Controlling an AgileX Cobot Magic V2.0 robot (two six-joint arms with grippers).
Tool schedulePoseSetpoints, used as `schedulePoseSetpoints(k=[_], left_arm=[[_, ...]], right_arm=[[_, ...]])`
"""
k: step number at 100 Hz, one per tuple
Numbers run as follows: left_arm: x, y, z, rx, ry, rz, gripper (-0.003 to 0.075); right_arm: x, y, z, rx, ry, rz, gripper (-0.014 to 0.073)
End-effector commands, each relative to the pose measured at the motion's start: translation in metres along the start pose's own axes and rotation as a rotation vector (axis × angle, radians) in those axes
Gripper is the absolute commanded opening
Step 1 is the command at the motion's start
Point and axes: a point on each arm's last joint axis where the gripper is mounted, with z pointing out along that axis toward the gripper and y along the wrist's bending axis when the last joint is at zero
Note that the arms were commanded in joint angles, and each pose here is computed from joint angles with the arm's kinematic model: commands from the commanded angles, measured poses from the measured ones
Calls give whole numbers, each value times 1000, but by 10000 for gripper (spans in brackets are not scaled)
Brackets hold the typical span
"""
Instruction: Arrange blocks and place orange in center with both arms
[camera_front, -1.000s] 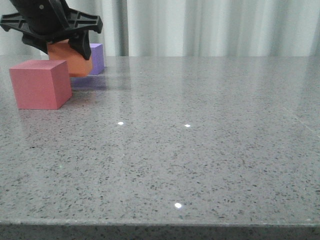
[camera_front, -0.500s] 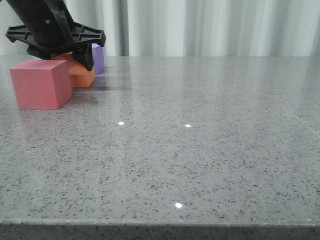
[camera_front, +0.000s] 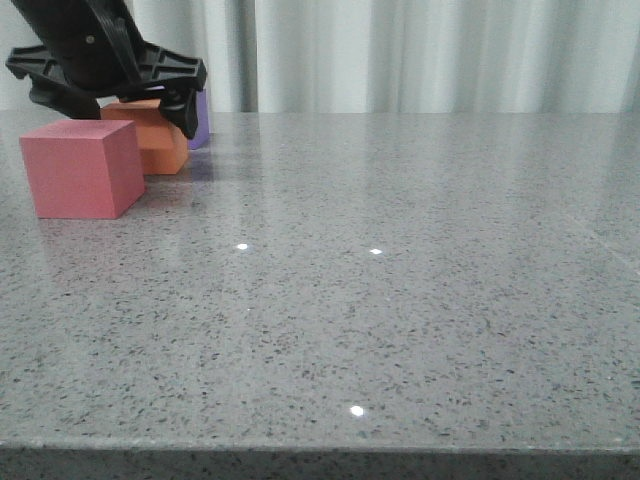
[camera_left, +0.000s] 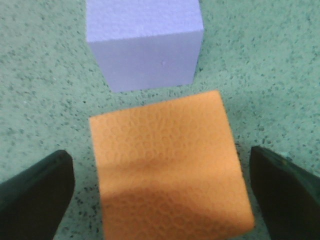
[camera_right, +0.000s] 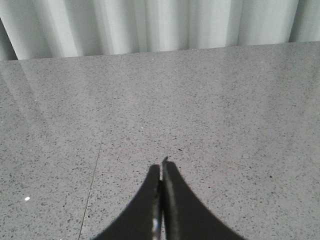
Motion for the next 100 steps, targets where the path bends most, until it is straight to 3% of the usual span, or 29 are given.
schedulePoseSetpoints(k=[1, 20, 36, 69, 100], left_arm=[[-33, 3, -47, 29, -168, -13, 657], [-39, 14, -108, 36, -265, -34, 657], [-21, 26, -166, 55, -382, -21, 657], [67, 54, -253, 85, -534, -25, 657], [157, 73, -279, 91, -618, -33, 634]], right_arm=[[-14, 2, -3, -18, -102, -16, -69], [-14, 2, -3, -18, -102, -16, -69], [-14, 2, -3, -18, -102, -16, -69], [-14, 2, -3, -18, -102, -16, -69], [-14, 2, -3, -18, -102, -16, -69]])
